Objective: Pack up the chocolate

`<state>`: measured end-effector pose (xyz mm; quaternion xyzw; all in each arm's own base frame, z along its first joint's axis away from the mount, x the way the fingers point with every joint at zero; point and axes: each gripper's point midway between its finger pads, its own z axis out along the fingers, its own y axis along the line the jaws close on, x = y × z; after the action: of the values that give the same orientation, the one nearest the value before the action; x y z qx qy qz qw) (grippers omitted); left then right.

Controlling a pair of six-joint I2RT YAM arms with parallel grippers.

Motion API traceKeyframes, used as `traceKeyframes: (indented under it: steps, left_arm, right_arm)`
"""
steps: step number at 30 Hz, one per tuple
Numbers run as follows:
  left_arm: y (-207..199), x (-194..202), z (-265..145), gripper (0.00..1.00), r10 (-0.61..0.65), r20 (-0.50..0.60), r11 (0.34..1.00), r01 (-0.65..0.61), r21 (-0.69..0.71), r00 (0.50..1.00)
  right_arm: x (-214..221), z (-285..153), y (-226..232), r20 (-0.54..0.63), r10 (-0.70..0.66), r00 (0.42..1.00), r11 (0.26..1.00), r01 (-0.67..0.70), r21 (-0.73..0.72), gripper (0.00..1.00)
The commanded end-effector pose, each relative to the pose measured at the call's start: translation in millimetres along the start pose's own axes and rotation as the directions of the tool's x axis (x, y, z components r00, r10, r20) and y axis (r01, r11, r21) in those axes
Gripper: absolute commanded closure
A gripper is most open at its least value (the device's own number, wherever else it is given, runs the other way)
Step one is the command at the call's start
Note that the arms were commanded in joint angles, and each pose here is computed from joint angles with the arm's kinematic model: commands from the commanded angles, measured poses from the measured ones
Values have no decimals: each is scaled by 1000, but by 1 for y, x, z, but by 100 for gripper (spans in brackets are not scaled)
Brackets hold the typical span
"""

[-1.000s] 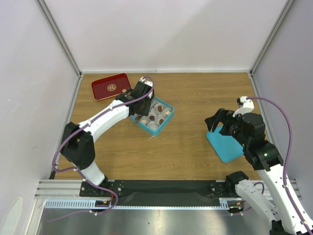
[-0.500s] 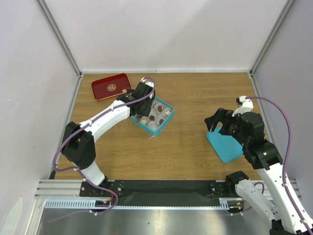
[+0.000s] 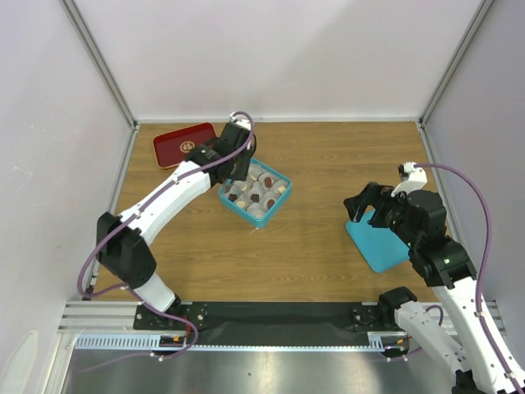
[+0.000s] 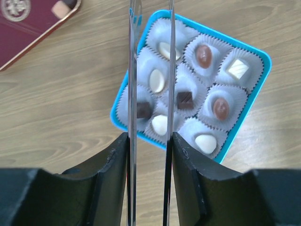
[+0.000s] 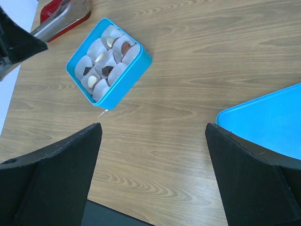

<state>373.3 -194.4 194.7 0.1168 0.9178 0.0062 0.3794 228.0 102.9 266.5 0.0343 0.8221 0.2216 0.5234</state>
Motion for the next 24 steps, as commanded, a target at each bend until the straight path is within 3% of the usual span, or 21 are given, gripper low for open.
traceKeyframes:
  steps: [1, 7, 11, 14, 18, 24]
  left_arm:
    - [29, -16, -38, 55, -43, 68, 997, 47, -56, 997]
    - [86, 29, -50, 54, -182, 36, 974, 185, -132, 983]
    - [135, 68, -49, 53, -310, 20, 927, 307, -216, 950]
    - [150, 101, -47, 50, -364, 2, 899, 351, -263, 931]
    - [156, 112, -43, 48, -402, 28, 876, 393, -278, 915]
    - [139, 118, -27, 49, -391, 15, 904, 387, -182, 920]
  right_arm:
    - [-18, -11, 13, 54, -3, 999, 999, 6, -53, 1]
    - [-22, -25, 22, 70, -12, 997, 995, 19, -100, 0]
    - [-24, -33, 30, 71, -10, 997, 990, 20, -138, 0]
    - [-26, -39, 34, 83, -8, 997, 986, 21, -163, 0]
    - [-24, -44, 36, 82, -6, 997, 984, 20, -178, 0]
    - [-24, -58, 46, 95, 17, 995, 973, 6, -232, 0]
